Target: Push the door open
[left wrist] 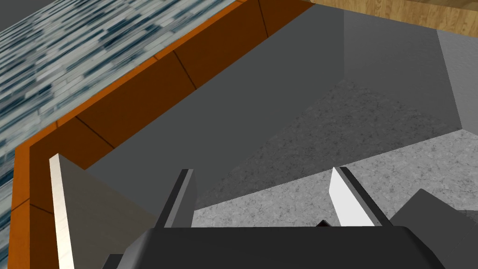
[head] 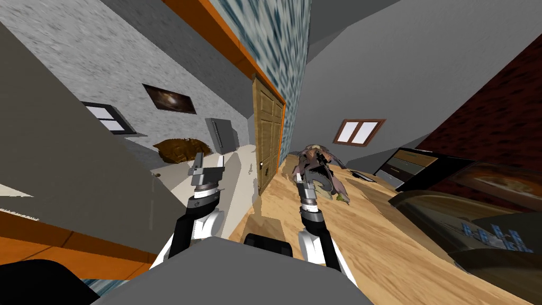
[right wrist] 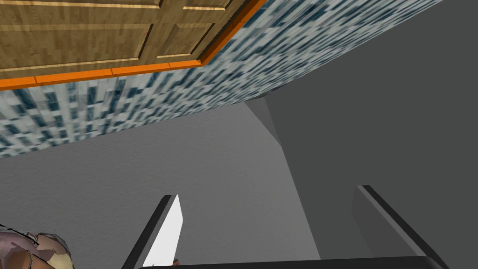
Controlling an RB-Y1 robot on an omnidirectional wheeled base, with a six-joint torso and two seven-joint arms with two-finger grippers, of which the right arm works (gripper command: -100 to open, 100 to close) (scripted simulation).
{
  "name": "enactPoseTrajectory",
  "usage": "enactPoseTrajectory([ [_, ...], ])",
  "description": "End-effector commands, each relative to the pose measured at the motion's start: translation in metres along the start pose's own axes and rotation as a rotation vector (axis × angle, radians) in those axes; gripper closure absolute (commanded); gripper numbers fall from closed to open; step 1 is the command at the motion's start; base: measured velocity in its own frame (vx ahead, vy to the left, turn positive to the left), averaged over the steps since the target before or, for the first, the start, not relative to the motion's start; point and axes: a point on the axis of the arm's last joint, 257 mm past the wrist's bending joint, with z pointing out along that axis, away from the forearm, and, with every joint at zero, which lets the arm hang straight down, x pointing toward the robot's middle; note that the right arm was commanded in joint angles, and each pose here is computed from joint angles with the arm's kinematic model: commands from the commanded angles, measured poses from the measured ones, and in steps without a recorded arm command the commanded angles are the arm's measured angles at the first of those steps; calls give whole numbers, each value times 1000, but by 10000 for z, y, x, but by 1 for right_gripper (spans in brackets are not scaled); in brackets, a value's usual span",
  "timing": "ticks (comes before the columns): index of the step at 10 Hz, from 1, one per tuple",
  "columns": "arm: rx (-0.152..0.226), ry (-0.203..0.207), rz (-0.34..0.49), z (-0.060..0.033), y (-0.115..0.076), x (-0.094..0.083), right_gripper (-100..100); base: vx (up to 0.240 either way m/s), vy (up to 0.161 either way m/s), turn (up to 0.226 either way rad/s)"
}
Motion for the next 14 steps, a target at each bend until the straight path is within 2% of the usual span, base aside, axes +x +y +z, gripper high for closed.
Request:
enactPoseTrajectory([
  [1,17,31,40,-40,-127,179,-100,142,6,0],
  [8,71,126,144,-151,-476,706,-100,106,-2,2],
  [14,125,221,228,-323,-754,1205,-100,98,-5,3],
])
